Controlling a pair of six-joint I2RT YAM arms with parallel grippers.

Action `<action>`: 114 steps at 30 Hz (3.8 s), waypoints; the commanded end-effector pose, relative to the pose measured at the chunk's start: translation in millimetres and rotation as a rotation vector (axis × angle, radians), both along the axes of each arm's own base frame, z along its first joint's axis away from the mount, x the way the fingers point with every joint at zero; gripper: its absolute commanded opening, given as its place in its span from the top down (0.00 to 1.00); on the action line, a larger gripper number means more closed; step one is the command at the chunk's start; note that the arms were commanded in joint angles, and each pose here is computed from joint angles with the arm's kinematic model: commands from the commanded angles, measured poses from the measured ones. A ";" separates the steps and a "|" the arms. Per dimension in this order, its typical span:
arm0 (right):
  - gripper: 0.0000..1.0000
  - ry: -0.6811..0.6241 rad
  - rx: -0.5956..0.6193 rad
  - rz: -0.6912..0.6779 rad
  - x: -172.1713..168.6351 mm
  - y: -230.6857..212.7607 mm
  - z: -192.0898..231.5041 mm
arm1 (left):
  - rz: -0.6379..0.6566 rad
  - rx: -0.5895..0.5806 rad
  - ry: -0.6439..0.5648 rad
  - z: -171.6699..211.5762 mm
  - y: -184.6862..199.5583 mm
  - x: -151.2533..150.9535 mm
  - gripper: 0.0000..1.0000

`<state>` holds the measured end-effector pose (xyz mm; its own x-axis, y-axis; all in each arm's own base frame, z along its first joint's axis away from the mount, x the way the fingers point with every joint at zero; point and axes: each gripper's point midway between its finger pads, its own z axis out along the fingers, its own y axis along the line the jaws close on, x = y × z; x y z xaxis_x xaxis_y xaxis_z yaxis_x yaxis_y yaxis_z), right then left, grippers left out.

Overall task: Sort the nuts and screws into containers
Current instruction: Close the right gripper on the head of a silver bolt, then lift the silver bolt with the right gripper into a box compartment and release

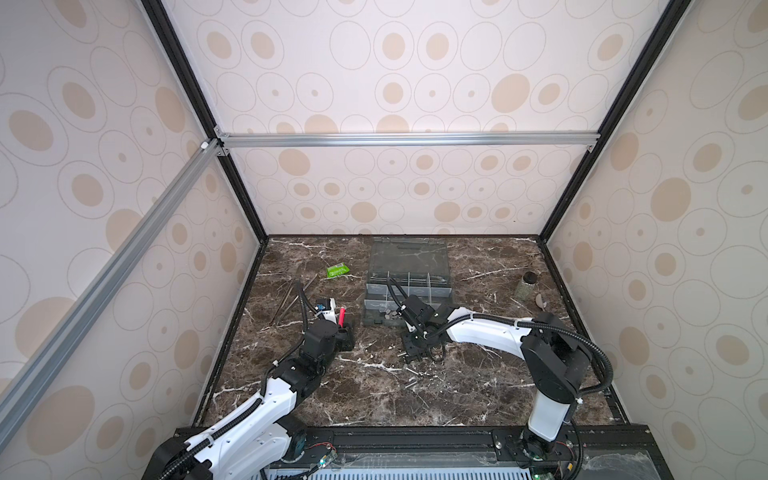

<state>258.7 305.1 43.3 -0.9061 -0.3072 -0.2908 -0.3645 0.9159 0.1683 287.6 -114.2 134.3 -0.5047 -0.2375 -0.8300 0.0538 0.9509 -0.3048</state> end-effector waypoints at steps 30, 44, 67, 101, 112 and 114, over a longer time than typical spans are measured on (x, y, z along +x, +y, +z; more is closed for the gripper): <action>0.92 0.035 0.005 -0.003 -6.0 6.0 -6.2 | 0.023 -0.033 -0.019 5.7 3.6 4.5 0.45; 0.92 -0.033 0.049 -0.003 3.6 11.7 25.0 | 0.014 -0.036 -0.023 7.9 2.9 3.9 0.45; 0.92 -0.227 0.050 -0.054 64.5 -21.3 96.6 | 0.009 -0.043 -0.017 5.6 3.4 1.7 0.45; 0.88 -0.232 -0.134 -0.275 165.6 -117.4 54.1 | -0.034 -0.060 0.016 -4.1 -4.1 -1.9 0.45; 0.82 -0.227 -0.154 -0.301 167.3 -127.1 52.9 | -0.044 -0.053 0.019 -5.0 -6.0 -0.4 0.45; 0.78 -0.227 -0.152 -0.304 167.2 -127.1 53.5 | -0.047 -0.048 0.022 -5.4 -6.6 0.1 0.45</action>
<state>422.2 181.9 96.3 -0.8780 -0.0949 -0.4691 -0.0999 0.9949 -0.0143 283.6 -121.3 123.7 -0.5462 -0.2438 -0.8014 0.0912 0.9337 -0.3462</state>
